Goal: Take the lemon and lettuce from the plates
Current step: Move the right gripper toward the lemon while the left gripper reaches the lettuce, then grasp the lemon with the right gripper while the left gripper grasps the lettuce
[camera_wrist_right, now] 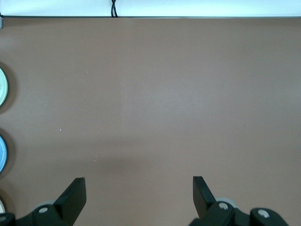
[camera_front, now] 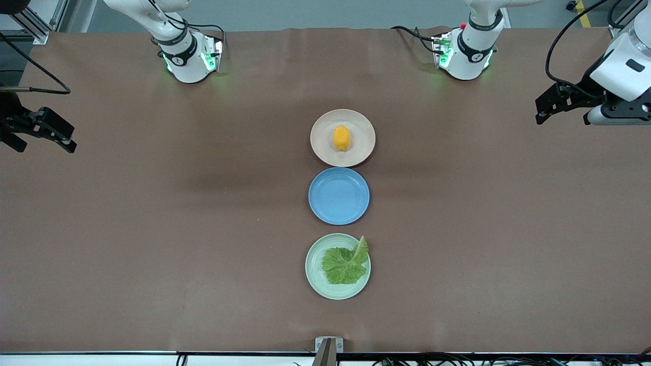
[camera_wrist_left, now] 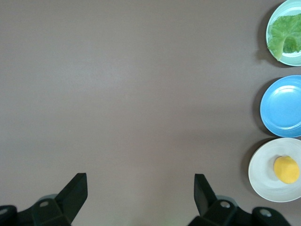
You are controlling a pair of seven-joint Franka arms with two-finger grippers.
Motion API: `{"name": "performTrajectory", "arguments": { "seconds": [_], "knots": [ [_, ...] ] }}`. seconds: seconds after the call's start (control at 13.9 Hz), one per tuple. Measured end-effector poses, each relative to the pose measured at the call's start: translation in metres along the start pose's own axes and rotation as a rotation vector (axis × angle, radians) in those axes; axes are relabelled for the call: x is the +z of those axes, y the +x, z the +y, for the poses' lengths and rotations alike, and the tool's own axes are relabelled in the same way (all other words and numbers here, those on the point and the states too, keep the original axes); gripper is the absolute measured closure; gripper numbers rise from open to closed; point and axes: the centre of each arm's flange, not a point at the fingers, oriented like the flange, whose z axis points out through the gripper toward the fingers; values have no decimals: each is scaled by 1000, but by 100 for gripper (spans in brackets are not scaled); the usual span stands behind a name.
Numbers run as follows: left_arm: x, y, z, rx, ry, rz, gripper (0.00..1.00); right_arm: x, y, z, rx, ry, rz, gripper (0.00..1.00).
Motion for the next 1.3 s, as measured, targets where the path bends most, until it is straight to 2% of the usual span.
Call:
{"name": "performTrajectory", "arguments": {
  "seconds": [0.29, 0.43, 0.65, 0.79, 0.94, 1.08, 1.3],
  "knots": [
    [-2, 3, 7, 13, -2, 5, 0, 0, 0, 0, -1, 0, -1, 0],
    [6, 19, 23, 45, -10, -5, 0, 0, 0, -2, -4, 1, -3, 0],
    [63, 57, 90, 154, -38, -44, 0, 3, -7, -28, -49, 8, -46, 0],
    [110, 77, 149, 226, -15, -25, 0, 4, -16, -77, -55, 17, -73, 0],
    [154, 84, 209, 268, -11, 3, 0, 2, -34, -153, -1, 25, -80, 0],
    [206, 92, 267, 273, -62, 68, 0, 10, -68, -247, 25, 35, -81, 0],
    [276, 97, 332, 296, -116, 161, 2, 57, -111, -332, 13, 64, -85, 0]
  ]
}}
